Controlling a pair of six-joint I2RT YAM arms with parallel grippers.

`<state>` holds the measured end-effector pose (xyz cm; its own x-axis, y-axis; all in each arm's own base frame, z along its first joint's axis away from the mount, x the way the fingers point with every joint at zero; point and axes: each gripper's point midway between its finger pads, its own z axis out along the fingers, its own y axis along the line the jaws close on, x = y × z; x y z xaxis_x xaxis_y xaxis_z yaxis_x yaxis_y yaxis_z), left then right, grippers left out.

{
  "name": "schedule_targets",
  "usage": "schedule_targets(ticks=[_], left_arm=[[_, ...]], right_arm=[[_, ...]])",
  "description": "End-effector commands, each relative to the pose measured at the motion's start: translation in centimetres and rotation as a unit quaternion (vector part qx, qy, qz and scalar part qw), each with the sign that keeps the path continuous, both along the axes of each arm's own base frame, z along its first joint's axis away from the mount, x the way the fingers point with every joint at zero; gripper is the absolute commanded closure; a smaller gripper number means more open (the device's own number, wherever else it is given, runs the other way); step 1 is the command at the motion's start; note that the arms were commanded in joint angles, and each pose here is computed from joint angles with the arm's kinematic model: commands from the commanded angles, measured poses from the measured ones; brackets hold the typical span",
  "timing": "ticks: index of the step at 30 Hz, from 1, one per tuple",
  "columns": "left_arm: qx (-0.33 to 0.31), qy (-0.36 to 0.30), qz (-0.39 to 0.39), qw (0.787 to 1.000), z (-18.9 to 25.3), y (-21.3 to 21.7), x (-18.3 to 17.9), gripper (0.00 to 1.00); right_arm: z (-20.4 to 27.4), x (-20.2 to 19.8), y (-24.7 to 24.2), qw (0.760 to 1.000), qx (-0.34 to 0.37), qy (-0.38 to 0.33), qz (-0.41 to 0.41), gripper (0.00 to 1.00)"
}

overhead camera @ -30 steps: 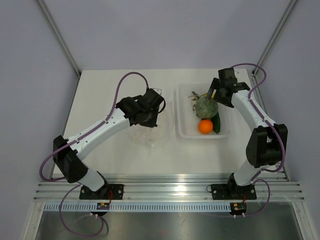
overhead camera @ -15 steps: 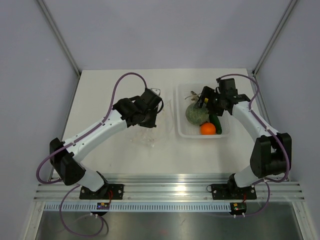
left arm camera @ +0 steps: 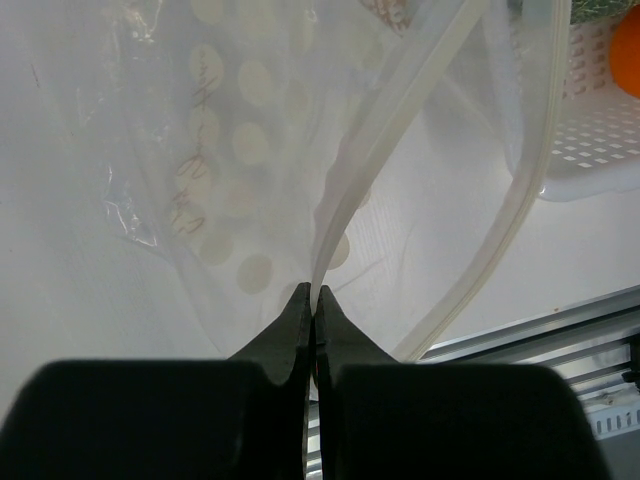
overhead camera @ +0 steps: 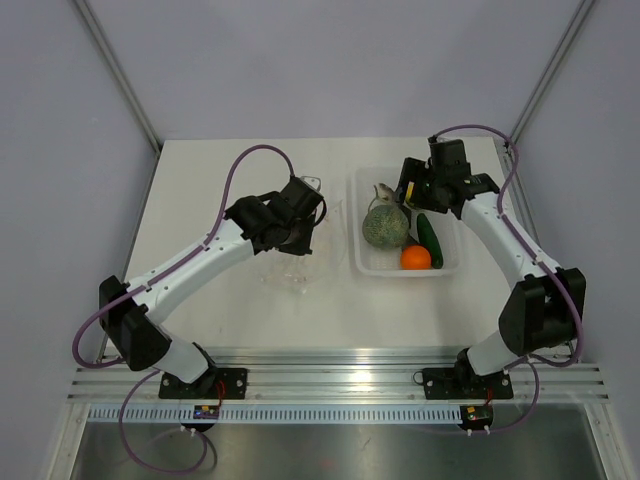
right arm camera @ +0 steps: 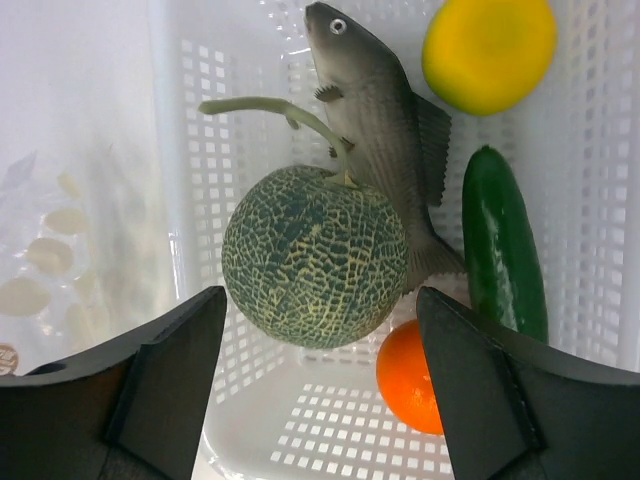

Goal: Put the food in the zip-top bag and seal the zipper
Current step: Adjust the fake fruit in the bin.

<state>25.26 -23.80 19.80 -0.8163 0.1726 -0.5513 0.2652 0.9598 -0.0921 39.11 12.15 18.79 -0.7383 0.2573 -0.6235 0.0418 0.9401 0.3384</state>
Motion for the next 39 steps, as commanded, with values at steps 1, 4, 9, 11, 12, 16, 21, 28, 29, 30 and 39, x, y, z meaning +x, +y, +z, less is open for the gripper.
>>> schedule_targets(ticks=[1,4,9,11,12,16,21,28,29,30,39], left_arm=[[-0.019,-0.022,-0.003,1.0,1.4,-0.1,0.5,1.0],[-0.019,-0.019,-0.001,1.0,1.3,-0.1,0.5,1.0],[-0.021,-0.017,-0.001,1.0,1.3,0.0,0.3,1.0],[-0.019,-0.015,-0.002,1.0,1.0,0.1,0.1,1.0],[-0.018,-0.015,0.0,1.0,1.0,0.2,0.2,1.0],[-0.017,-0.013,-0.004,1.0,0.7,0.1,0.1,1.0],[-0.016,-0.01,-0.005,1.0,0.5,0.0,0.2,1.0],[-0.019,-0.012,-0.004,1.0,0.7,0.0,0.3,1.0],[-0.021,-0.011,-0.004,1.0,0.8,0.0,0.3,1.0],[-0.024,-0.013,-0.005,1.0,1.0,-0.1,0.3,1.0],[-0.038,-0.021,-0.009,0.999,1.9,-0.3,0.2,1.0]], right_arm=[[0.0,1.5,1.1,0.995,-0.092,-0.019,0.035,0.15],[-0.9,3.1,1.8,0.988,-0.141,-0.02,0.051,0.14],[-1.4,6.3,2.3,0.983,-0.17,-0.012,0.068,0.13],[-2.3,7.4,3.2,0.979,-0.181,-0.007,0.094,0.13],[-2.8,7.5,3.2,0.977,-0.19,0.002,0.099,0.13],[-5.8,8.2,3.9,0.971,-0.202,0.033,0.126,0.14],[-7.9,8.5,4.9,0.973,-0.183,0.048,0.131,0.25],[-7.1,8.3,6.1,0.979,-0.148,0.047,0.134,0.93],[-6.6,8.3,6.1,0.98,-0.145,0.042,0.129,1.0],[-6.0,8.3,5.9,0.981,-0.143,0.035,0.122,1.0],[2.8,6.0,2.4,0.991,-0.112,-0.077,-0.011,1.0]])
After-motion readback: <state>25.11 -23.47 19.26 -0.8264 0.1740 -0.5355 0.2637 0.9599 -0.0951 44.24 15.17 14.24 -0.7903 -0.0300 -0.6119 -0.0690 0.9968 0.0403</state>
